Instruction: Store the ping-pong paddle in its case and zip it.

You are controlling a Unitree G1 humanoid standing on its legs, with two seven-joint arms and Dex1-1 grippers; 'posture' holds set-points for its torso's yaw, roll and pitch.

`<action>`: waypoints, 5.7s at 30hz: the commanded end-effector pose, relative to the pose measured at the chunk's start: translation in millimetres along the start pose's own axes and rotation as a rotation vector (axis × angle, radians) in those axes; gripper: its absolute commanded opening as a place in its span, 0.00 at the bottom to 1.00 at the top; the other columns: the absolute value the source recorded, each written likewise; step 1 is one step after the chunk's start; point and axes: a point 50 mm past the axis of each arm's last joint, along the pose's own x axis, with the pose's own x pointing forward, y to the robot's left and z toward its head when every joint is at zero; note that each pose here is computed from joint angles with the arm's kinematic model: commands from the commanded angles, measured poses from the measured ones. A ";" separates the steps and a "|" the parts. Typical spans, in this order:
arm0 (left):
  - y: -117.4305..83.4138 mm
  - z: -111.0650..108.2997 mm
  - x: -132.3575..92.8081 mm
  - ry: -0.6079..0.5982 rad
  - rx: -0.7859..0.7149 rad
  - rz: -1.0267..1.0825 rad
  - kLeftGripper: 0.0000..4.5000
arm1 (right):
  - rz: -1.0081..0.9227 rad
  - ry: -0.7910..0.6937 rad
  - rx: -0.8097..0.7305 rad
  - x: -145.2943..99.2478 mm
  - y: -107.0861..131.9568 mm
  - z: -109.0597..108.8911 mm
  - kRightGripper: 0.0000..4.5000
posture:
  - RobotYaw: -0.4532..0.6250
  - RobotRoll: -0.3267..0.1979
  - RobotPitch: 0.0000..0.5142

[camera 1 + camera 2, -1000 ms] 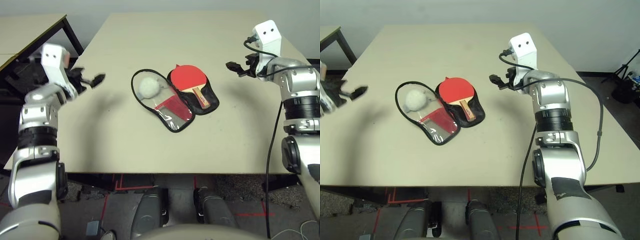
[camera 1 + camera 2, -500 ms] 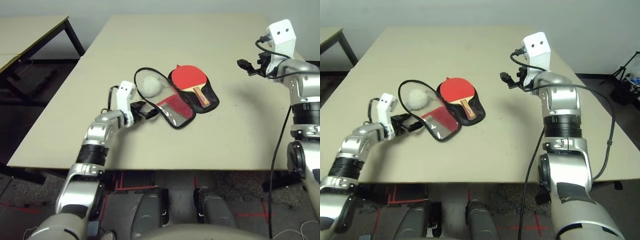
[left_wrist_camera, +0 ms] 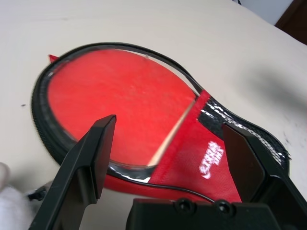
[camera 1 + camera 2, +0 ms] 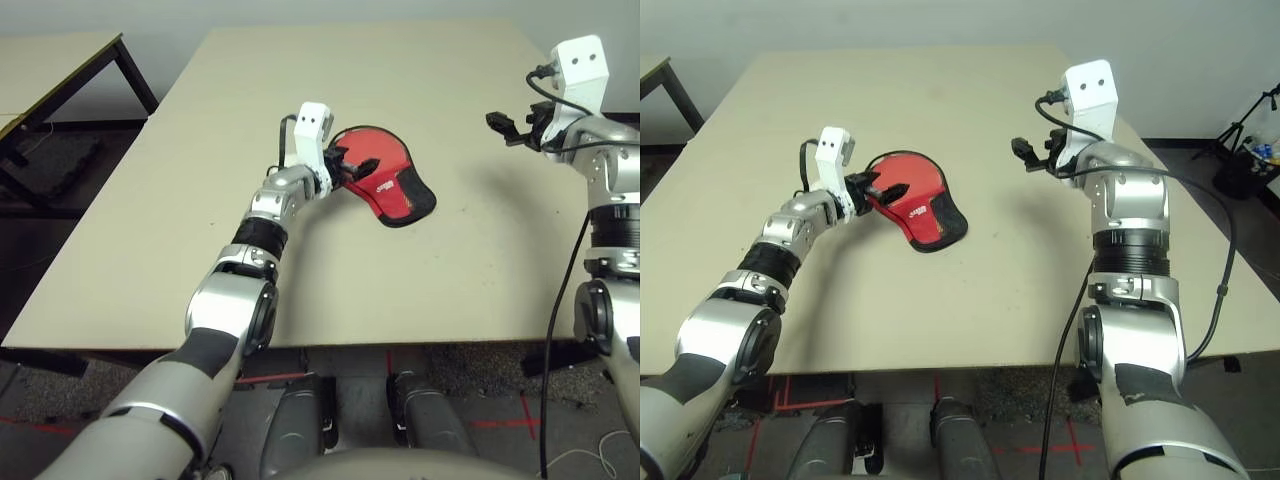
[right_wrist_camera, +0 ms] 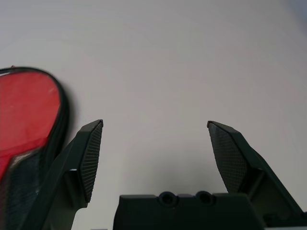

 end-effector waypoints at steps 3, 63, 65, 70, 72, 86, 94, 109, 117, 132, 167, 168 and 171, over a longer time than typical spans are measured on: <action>8.3 24.6 -21.3 -0.090 0.021 -0.022 1.00 | 0.185 0.395 0.505 -0.1 14.8 -45.8 0.99 | 0.46 0.62 0.25; 4.6 27.5 -55.6 -0.122 0.010 0.040 1.00 | 0.294 0.547 0.749 47.7 93.2 -121.1 0.00 | 0.48 0.62 0.25; 4.5 27.2 -55.7 -0.119 0.014 0.039 1.00 | 0.325 0.611 0.735 38.2 95.6 -121.0 0.00 | 0.48 0.62 0.25; 5.6 26.8 -56.8 -0.114 0.027 0.046 1.00 | 0.369 0.701 0.731 3.5 100.0 -130.0 0.00 | 0.48 0.62 0.26; 6.0 26.6 -57.3 -0.114 0.030 0.048 1.00 | 0.354 0.648 0.766 -10.3 106.8 -140.4 0.00 | 0.47 0.62 0.26; 3.1 24.1 -47.8 -0.102 0.038 0.015 1.00 | -0.051 0.595 1.130 -119.8 159.6 -126.9 0.00 | 0.39 0.62 0.28; -1.5 23.0 -41.0 -0.102 0.035 -0.013 1.00 | -0.010 0.698 1.198 -174.5 185.5 -127.9 0.00 | 0.36 0.62 0.29; -2.3 18.9 -40.3 -0.102 0.025 -0.005 1.00 | -0.151 0.597 0.977 -139.0 164.4 -122.2 0.47 | 0.36 0.62 0.29; 0.5 19.9 -42.6 -0.108 0.027 0.010 1.00 | -0.131 0.573 0.802 -135.8 159.8 -126.9 0.99 | 0.36 0.62 0.29; 4.2 26.4 -41.9 -0.110 0.044 0.007 1.00 | 0.279 0.373 -0.119 -88.6 67.8 -33.6 0.99 | 0.36 0.62 0.29; 43.2 11.2 -123.7 0.437 0.400 -0.259 1.00 | 0.857 0.440 -0.730 -38.9 133.3 -73.1 0.99 | 0.45 0.62 0.23; 44.9 6.1 -121.5 0.445 0.413 -0.244 1.00 | 0.870 0.423 -0.729 -37.7 137.8 -71.6 0.99 | 0.44 0.62 0.23; 47.6 -3.8 -115.2 0.457 0.460 -0.219 1.00 | 0.899 0.403 -0.738 -36.0 145.6 -70.5 0.99 | 0.45 0.62 0.22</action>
